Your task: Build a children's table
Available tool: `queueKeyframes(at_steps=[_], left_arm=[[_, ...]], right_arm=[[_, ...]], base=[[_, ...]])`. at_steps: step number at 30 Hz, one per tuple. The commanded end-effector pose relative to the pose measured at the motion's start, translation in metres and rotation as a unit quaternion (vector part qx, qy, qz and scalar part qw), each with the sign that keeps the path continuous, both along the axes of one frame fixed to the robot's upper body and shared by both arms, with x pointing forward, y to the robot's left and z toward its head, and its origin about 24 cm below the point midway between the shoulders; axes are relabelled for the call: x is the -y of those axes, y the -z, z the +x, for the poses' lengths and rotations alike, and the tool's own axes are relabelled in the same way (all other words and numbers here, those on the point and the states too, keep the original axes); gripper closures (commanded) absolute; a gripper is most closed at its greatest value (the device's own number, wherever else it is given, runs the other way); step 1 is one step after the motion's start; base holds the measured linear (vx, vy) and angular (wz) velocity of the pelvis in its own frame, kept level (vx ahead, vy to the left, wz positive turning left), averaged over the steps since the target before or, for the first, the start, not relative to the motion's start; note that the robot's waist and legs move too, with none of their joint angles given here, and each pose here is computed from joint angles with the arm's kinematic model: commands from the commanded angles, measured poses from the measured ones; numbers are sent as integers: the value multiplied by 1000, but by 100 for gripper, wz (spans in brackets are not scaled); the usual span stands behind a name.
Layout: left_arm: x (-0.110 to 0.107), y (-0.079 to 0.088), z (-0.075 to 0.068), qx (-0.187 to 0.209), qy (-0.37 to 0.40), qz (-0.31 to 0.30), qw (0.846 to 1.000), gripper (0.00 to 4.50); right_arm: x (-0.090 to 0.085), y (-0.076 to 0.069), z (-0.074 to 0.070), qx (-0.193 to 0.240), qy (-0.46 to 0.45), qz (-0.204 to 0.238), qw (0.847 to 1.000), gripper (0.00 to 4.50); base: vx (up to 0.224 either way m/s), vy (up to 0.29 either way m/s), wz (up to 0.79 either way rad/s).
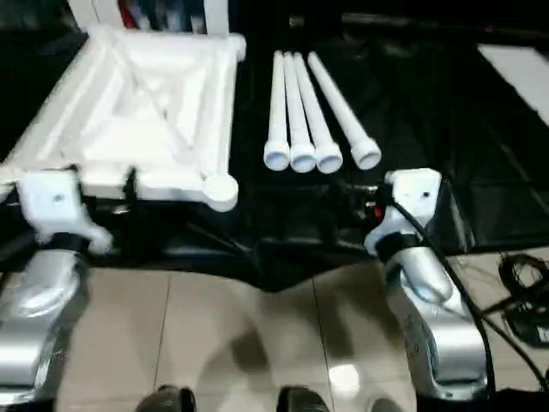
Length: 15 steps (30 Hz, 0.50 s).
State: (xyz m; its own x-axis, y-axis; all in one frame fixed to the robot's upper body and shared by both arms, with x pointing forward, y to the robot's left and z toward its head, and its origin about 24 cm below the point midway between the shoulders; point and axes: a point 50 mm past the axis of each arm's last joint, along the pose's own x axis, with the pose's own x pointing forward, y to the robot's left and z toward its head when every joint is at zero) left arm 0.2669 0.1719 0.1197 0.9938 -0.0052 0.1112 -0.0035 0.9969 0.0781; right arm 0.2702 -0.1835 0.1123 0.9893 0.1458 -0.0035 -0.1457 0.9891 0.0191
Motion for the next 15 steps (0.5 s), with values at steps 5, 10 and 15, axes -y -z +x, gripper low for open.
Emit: queueKeyframes(at_steps=[5, 10, 15], left_arm=[[-1, 10, -4, -18, 11, 30, 999, 0], [-8, 19, -2, -28, -9, 29, 999, 0], [-4, 16, 2, -22, -8, 36, 999, 0]], right_arm=[[-11, 15, 3, -30, -9, 22, 999, 5], [-20, 24, 6, -34, -19, 15, 999, 5], [-26, 28, 7, -34, -47, 0, 998, 5]], base=[[0, 0, 0], [0, 0, 0], [18, 25, 29]])
